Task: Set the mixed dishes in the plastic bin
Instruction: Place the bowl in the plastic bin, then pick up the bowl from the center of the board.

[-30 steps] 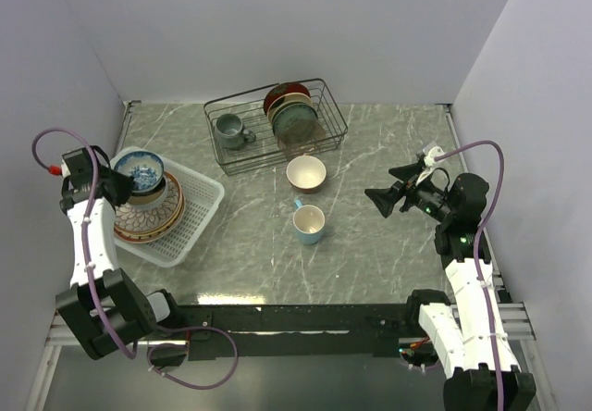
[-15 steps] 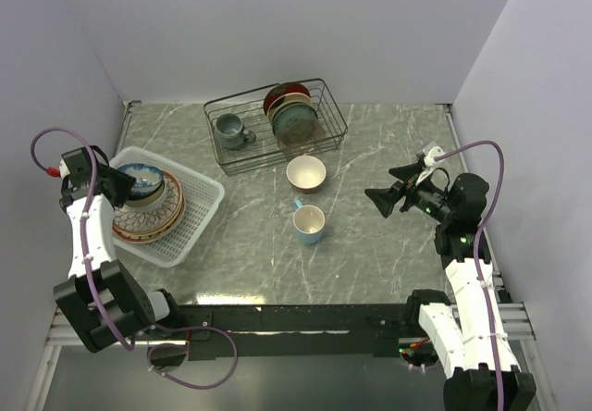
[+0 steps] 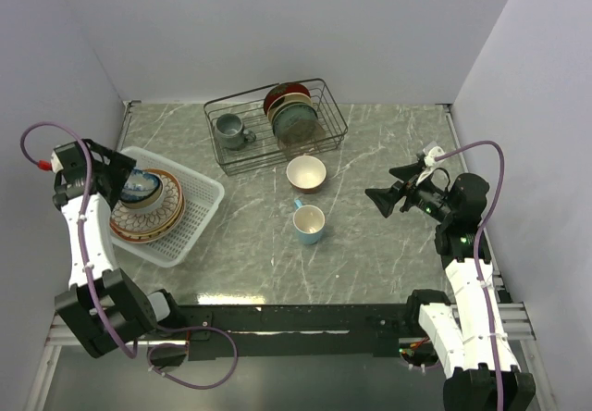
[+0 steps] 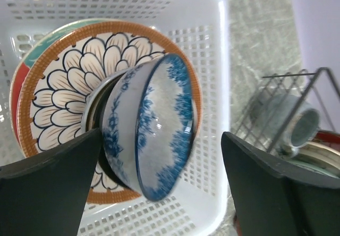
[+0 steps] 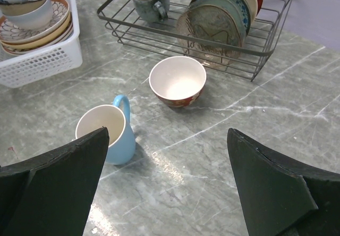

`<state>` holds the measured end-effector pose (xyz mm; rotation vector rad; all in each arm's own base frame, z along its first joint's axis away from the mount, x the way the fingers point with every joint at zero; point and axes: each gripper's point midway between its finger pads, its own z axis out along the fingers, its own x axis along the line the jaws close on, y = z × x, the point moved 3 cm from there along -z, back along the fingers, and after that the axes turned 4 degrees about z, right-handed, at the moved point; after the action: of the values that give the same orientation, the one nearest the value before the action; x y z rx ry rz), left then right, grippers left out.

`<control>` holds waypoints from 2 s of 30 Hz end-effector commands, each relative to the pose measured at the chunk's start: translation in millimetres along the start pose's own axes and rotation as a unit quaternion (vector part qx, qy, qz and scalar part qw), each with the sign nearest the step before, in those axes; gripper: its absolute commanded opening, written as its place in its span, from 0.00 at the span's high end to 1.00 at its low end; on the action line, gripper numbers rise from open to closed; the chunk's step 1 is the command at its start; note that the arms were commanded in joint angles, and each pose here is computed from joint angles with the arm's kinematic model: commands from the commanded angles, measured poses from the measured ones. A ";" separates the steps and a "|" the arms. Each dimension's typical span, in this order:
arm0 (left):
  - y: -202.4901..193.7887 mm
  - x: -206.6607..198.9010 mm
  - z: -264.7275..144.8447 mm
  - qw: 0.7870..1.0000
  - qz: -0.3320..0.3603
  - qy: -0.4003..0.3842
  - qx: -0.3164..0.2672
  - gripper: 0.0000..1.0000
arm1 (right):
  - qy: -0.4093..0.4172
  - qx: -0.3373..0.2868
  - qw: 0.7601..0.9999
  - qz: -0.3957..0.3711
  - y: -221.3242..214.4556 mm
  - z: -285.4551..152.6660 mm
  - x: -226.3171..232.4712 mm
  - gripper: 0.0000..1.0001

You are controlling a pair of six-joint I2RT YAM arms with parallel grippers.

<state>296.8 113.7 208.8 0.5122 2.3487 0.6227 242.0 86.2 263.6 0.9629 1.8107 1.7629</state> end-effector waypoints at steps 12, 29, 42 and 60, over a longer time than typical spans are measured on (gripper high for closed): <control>33.1 -40.2 -75.8 0.993 0.007 -0.092 -0.070 0.01 | -0.007 -0.014 1.000 -0.021 8.5 -2.0 -2.3 0.00; -86.3 -87.5 -122.1 0.889 0.139 -0.425 0.098 0.01 | 0.036 0.009 0.999 0.018 -8.8 7.1 0.0 0.00; -177.3 -91.7 -124.0 0.833 0.267 -0.459 0.155 0.01 | 0.061 0.100 0.992 0.045 -28.1 41.7 -4.8 0.00; -186.5 -84.0 -139.9 0.810 0.302 -0.484 0.137 0.01 | 0.054 0.261 0.963 0.031 -61.3 125.8 12.8 0.00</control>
<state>224.7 -120.8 231.3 1.3620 1.3311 0.1264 299.6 176.1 181.0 1.1611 2.4541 1.4730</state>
